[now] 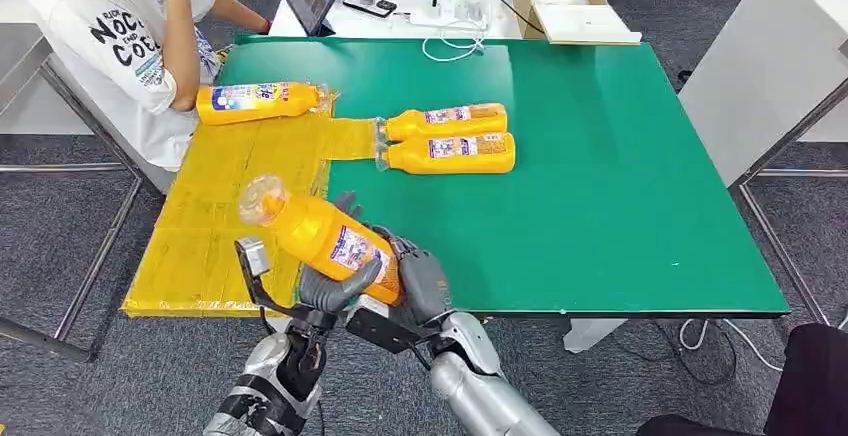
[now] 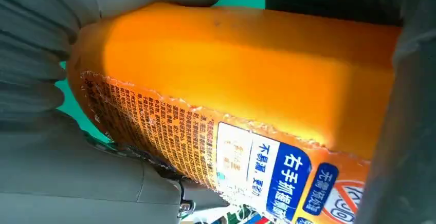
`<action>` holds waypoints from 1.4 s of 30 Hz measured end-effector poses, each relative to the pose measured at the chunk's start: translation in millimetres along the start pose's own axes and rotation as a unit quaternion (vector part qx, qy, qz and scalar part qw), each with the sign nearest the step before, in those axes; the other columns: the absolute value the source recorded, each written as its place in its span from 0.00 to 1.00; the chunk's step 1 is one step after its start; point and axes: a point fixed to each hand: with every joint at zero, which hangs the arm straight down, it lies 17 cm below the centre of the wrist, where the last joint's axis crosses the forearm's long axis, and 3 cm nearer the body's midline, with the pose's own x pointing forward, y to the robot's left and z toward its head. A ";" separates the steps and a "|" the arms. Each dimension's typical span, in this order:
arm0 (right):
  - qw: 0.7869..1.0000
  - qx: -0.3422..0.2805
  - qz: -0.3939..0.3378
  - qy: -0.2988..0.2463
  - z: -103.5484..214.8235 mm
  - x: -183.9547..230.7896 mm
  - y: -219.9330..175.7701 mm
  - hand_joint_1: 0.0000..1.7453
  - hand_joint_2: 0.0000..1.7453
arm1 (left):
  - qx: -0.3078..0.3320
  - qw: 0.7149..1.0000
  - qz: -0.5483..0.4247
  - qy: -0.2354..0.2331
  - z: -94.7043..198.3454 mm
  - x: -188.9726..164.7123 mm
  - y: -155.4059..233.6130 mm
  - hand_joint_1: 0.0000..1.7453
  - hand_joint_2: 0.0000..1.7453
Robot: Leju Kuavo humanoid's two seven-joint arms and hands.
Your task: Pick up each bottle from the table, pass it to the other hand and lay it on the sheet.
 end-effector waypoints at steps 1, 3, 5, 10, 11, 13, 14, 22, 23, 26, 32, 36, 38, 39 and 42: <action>1.000 0.001 0.000 0.000 0.2 -0.4 0.6 1.00 1.00 | 0.000 1.000 0.001 0.000 -0.1 0.3 0.2 0.00 1.00; 1.000 0.005 0.000 0.000 0.3 -0.6 2.7 1.00 1.00 | 0.002 1.000 0.002 0.000 0.3 -0.2 1.1 0.31 1.00; 1.000 0.011 -0.005 0.000 -0.1 -0.1 4.5 1.00 1.00 | 0.007 1.000 0.006 -0.001 1.3 0.3 3.7 1.00 1.00; 1.000 0.026 -0.016 0.004 1.3 -1.6 10.8 1.00 1.00 | 0.028 0.999 0.027 -0.020 4.5 6.5 10.6 1.00 1.00; 0.999 0.028 -0.018 0.003 0.8 -1.4 11.1 1.00 1.00 | 0.033 0.999 0.031 -0.025 4.7 8.8 12.4 1.00 1.00; 0.999 0.032 -0.020 0.003 -0.1 -0.9 12.0 1.00 1.00 | 0.042 0.998 0.036 -0.034 4.6 14.3 15.1 1.00 1.00; 0.999 0.034 -0.020 0.002 -0.8 -0.2 12.5 1.00 1.00 | 0.045 0.998 0.038 -0.038 4.7 16.3 15.3 1.00 1.00; 0.999 0.047 -0.019 -0.005 -2.9 4.3 16.8 1.00 1.00 | 0.057 0.996 0.041 -0.052 7.0 24.4 19.2 1.00 1.00; 0.999 0.048 -0.018 -0.006 -2.9 4.5 17.2 1.00 1.00 | 0.057 0.996 0.041 -0.052 7.3 24.4 19.4 1.00 1.00; 0.999 0.048 -0.018 -0.006 -2.7 4.5 17.7 1.00 1.00 | 0.057 0.996 0.041 -0.053 7.8 24.9 19.5 1.00 1.00; 0.999 0.051 -0.017 -0.003 -1.9 3.7 19.6 0.00 1.00 | 0.060 0.996 0.037 -0.053 8.5 24.7 20.3 1.00 1.00; 0.998 0.054 -0.012 0.011 -1.2 -1.5 21.2 0.00 0.00 | 0.063 0.996 0.023 -0.056 7.6 26.8 20.7 1.00 1.00; 0.998 0.054 -0.012 0.018 -1.0 -4.1 21.7 0.00 0.00 | 0.066 0.996 0.007 -0.063 6.7 30.6 21.3 1.00 1.00; 0.998 0.053 -0.015 0.021 -0.3 -5.2 21.7 0.00 0.00 | 0.071 0.994 -0.015 -0.076 5.9 36.0 22.6 1.00 1.00; 0.998 0.048 -0.032 0.029 3.9 -8.0 22.5 0.00 0.00 | 0.084 0.984 -0.103 -0.116 2.0 54.7 23.8 1.00 1.00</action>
